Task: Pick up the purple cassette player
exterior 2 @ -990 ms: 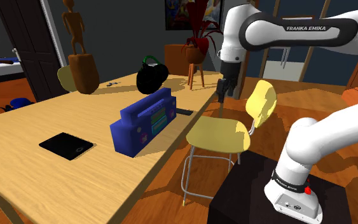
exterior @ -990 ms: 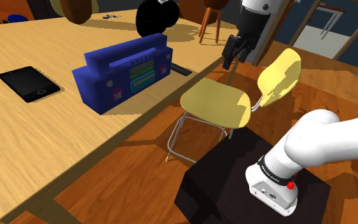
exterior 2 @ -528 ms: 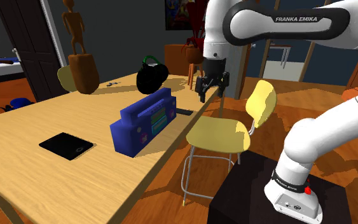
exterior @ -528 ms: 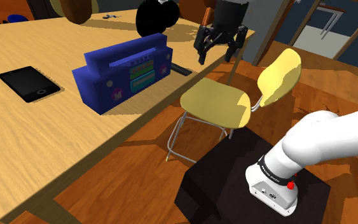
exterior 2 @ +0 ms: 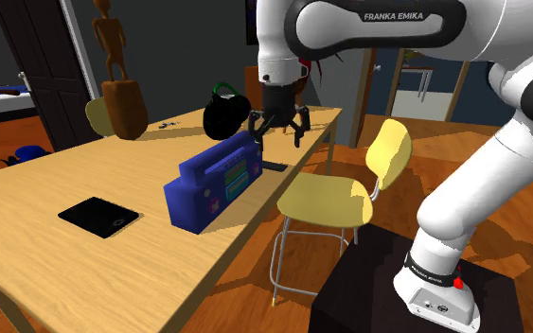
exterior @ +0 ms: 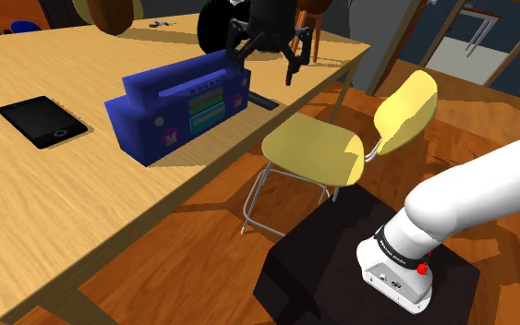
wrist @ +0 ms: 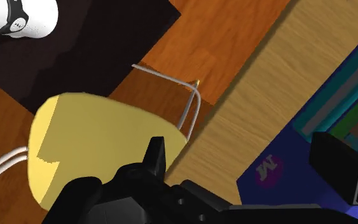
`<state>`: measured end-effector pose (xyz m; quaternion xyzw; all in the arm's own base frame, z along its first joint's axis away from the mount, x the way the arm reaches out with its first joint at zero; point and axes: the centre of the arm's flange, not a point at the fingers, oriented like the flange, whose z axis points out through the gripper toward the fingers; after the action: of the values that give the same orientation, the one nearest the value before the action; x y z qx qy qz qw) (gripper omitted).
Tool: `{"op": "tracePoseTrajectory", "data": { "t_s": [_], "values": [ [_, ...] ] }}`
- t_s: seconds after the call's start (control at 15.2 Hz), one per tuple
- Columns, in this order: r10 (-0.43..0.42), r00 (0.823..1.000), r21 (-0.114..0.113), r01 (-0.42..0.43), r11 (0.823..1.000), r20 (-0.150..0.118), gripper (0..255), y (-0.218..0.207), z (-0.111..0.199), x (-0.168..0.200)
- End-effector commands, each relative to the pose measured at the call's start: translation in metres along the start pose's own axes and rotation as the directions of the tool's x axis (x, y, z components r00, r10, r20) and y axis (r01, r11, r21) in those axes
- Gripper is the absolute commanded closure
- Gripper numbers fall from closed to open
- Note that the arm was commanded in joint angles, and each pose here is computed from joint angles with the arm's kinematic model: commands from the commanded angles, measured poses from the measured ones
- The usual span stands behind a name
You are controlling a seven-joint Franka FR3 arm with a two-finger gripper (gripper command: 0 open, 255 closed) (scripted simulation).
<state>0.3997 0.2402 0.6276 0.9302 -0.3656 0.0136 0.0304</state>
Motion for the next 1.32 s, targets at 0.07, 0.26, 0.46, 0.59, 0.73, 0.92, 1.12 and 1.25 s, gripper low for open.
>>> {"op": "tracePoseTrajectory", "data": {
  "t_s": [0.07, 0.26, 0.46, 0.59, 0.73, 0.92, 1.12, 1.25],
  "values": [
    [0.153, 0.988, -0.006, -0.153, 0.988, 0.005, 0, -0.040, -0.011, 0.006],
    [0.292, 0.956, -0.015, -0.292, 0.956, 0.006, 0, -0.078, -0.018, 0.018],
    [0.425, 0.905, -0.024, -0.425, 0.905, 0.006, 0, -0.114, -0.026, 0.036],
    [0.455, 0.891, -0.026, -0.454, 0.890, 0.006, 0, -0.123, -0.022, 0.040],
    [0.455, 0.891, -0.026, -0.454, 0.890, 0.006, 0, -0.123, -0.011, 0.039],
    [0.455, 0.891, -0.026, -0.454, 0.890, 0.006, 0, -0.124, 0.004, 0.039],
    [0.455, 0.891, -0.026, -0.454, 0.890, 0.006, 0, -0.124, 0.013, 0.038],
    [0.455, 0.891, -0.026, -0.454, 0.890, 0.006, 255, -0.124, 0.013, 0.038]
  ]
}}
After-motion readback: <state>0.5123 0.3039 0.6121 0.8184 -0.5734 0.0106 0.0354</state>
